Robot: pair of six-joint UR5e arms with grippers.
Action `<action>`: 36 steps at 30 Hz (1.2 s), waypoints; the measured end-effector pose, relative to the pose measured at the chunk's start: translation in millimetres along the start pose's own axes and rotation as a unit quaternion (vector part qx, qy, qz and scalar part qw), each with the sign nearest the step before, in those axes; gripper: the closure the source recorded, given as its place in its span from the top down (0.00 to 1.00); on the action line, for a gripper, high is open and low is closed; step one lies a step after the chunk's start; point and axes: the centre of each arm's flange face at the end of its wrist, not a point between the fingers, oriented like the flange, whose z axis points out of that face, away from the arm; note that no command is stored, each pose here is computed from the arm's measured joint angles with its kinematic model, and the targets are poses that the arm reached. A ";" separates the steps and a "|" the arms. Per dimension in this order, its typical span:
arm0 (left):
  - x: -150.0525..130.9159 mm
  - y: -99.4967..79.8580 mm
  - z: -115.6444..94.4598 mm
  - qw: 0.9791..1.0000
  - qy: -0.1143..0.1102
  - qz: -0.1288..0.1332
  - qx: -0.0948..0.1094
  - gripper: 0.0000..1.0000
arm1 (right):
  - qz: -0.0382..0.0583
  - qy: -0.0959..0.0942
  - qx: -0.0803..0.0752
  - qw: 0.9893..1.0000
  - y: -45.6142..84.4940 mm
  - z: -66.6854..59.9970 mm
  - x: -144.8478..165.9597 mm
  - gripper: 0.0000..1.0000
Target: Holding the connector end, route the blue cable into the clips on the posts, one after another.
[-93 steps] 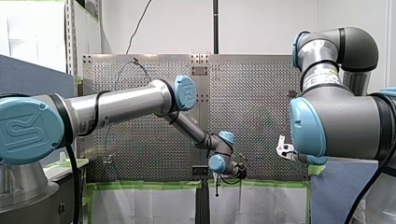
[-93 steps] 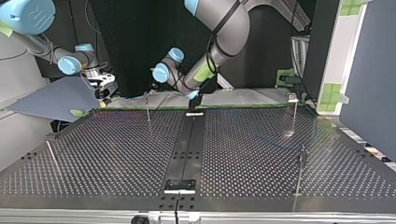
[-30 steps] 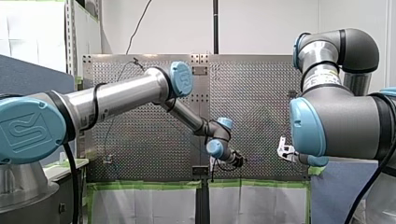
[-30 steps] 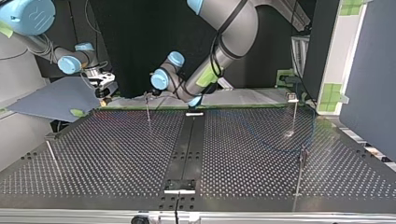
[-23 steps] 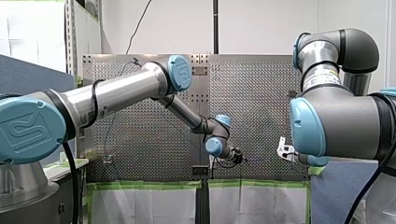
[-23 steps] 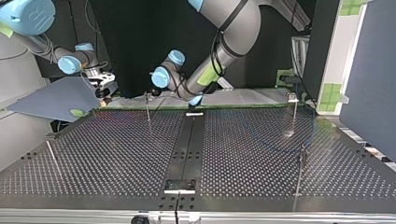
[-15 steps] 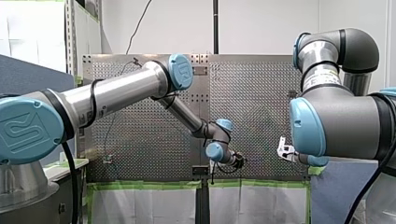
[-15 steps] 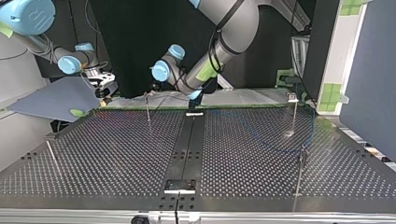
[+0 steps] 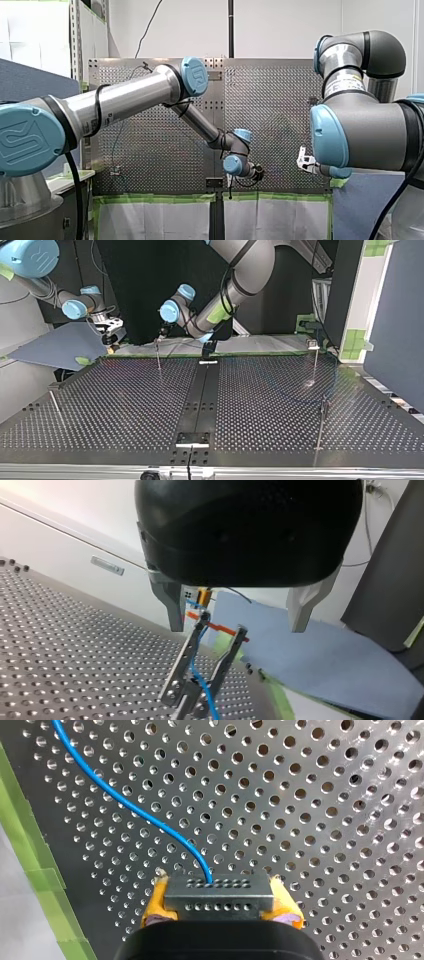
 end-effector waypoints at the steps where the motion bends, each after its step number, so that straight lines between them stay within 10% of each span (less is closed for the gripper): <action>1: -0.3 -0.7 0.2 1.000 -0.003 -0.001 -0.001 1.00 | 0.000 0.000 0.000 1.000 0.0 0.1 0.1 0.00; 36: 5.6 -16.5 -5.9 1.000 -0.004 -0.019 -0.011 1.00 | 0.003 -0.001 0.001 1.000 -1.8 0.5 -0.8 0.00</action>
